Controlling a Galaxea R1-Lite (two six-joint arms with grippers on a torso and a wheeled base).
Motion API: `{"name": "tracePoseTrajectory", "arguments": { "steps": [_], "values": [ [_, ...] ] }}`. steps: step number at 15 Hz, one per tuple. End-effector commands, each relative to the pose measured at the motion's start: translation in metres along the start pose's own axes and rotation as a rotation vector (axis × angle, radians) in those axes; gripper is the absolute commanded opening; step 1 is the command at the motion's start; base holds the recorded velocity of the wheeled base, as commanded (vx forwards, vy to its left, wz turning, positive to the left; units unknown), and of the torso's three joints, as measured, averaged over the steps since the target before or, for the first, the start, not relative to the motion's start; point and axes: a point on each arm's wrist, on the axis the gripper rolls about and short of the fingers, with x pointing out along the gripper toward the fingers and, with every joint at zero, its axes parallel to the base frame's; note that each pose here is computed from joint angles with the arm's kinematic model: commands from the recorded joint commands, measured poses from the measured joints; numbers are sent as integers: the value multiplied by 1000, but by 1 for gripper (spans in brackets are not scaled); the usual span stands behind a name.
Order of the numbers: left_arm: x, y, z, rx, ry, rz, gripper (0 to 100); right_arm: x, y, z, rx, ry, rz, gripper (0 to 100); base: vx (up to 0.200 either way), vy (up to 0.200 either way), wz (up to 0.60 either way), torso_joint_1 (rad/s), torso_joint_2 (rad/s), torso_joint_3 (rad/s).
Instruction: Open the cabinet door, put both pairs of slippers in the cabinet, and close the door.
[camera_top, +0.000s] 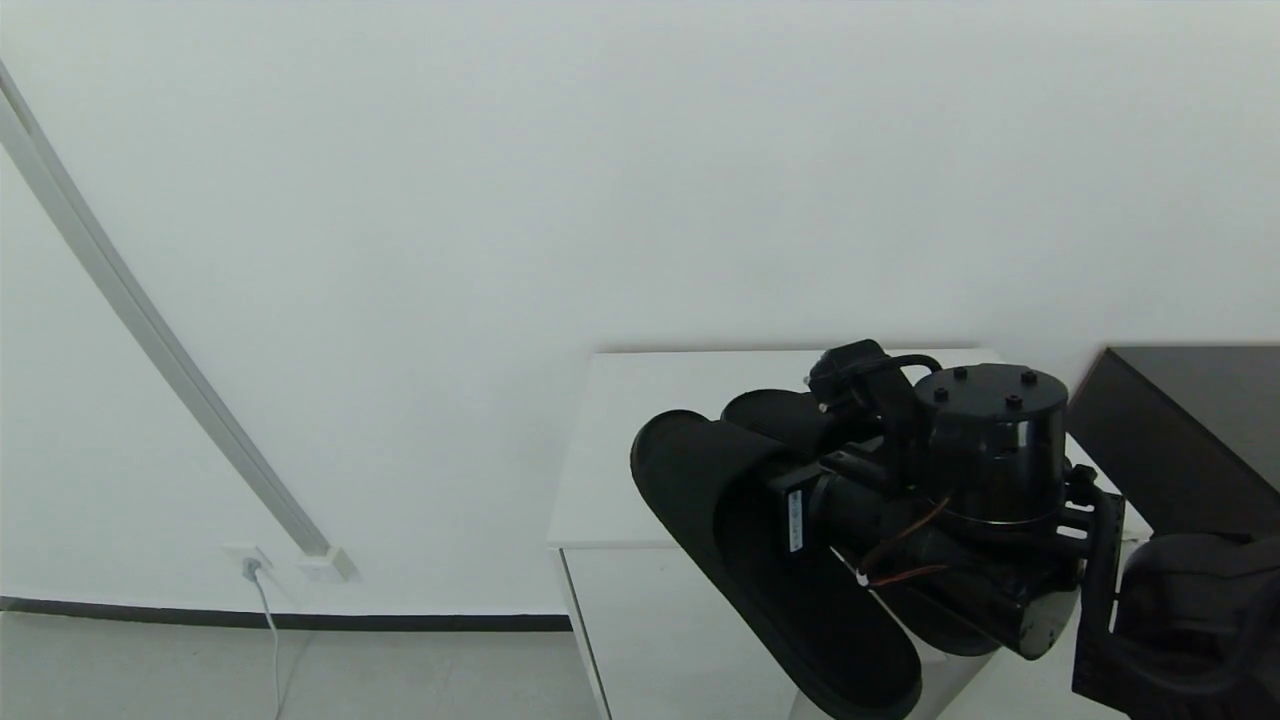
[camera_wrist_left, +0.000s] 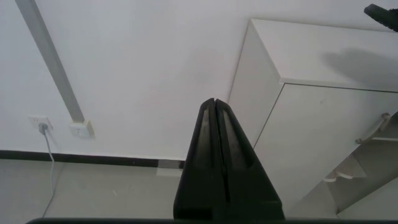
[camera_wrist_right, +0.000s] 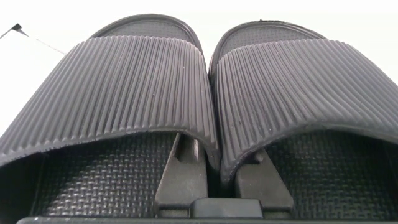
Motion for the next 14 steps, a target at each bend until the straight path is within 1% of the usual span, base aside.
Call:
{"name": "tracePoseTrajectory", "arguments": {
  "steps": [1,9,14],
  "values": [
    [0,0,0,-2,0,2,0,2,1,-3,-3,9,2,0,-200,0,0,12,2,2],
    [0,0,0,-5,-1,0,0,2,4,-5,-7,16,5,0,-200,0,0,1,1,3],
    [0,0,0,-5,-1,0,0,1,5,-8,-11,25,9,0,0,0,0,0,0,0]
  ]
}}
